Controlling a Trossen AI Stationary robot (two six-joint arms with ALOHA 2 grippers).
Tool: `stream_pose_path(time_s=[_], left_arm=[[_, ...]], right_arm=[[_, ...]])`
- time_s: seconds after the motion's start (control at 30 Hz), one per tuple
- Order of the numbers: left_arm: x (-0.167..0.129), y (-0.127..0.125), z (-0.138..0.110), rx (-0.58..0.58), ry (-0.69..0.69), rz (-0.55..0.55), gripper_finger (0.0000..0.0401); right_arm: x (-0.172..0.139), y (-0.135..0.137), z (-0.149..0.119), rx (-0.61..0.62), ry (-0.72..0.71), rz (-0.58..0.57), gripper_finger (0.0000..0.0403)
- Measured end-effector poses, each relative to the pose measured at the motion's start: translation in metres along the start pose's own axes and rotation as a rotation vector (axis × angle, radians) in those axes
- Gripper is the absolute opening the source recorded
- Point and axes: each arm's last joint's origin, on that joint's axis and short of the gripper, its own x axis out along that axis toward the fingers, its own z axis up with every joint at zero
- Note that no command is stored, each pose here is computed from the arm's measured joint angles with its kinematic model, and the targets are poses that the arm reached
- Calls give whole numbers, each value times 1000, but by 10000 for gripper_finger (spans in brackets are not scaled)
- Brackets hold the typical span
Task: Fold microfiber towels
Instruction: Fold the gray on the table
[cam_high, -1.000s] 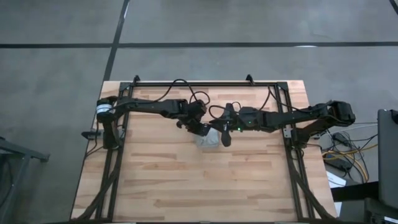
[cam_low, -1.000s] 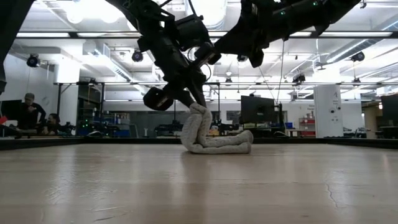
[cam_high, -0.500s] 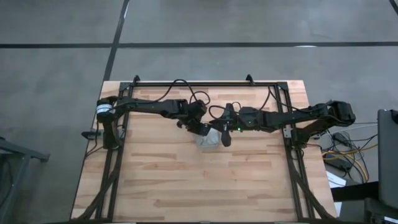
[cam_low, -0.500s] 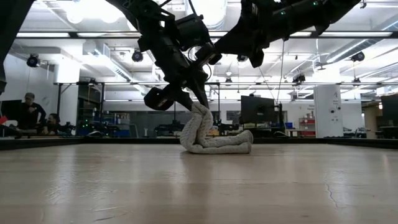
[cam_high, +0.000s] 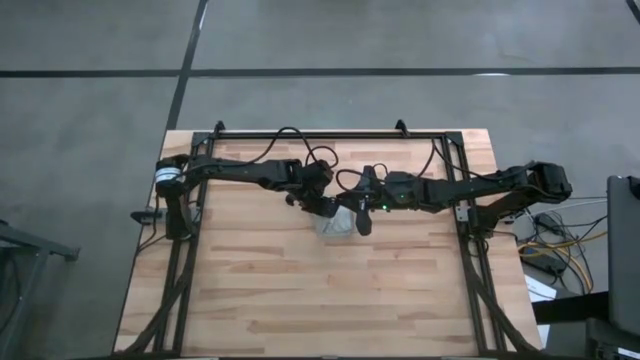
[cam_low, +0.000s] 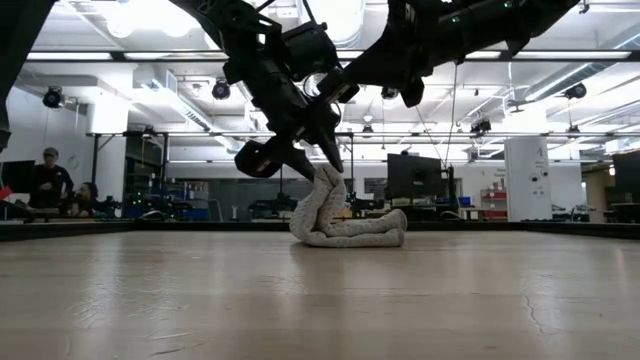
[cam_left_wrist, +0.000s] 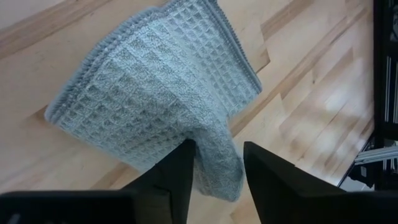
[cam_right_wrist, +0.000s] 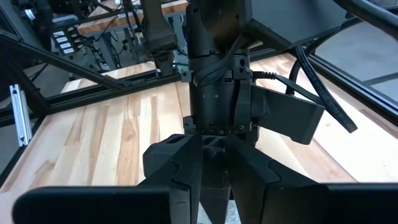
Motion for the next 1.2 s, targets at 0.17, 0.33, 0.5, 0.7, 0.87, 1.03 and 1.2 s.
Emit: stream_pose_path(time_s=[0.17,0.33,0.5,0.7,0.87,1.03,1.2], left_arm=[[0,0,0,-7,-1,-4,160],[0,0,0,-28,2,-6,178],[0,-1,1,-26,-3,-12,192],[-2,-3,1,-12,-13,-25,195],[-8,-10,4,19,-33,-44,195],[-9,-12,5,27,-39,-54,195],[-9,-11,5,28,-41,-56,195]], right_arm=[[0,0,0,0,0,0,68],[0,0,0,-18,0,0,68],[0,0,0,-18,1,-1,68],[0,0,1,-22,-3,0,68],[0,0,2,-27,-11,2,68],[-1,1,4,-42,-38,8,68],[-1,1,5,-42,-40,9,68]])
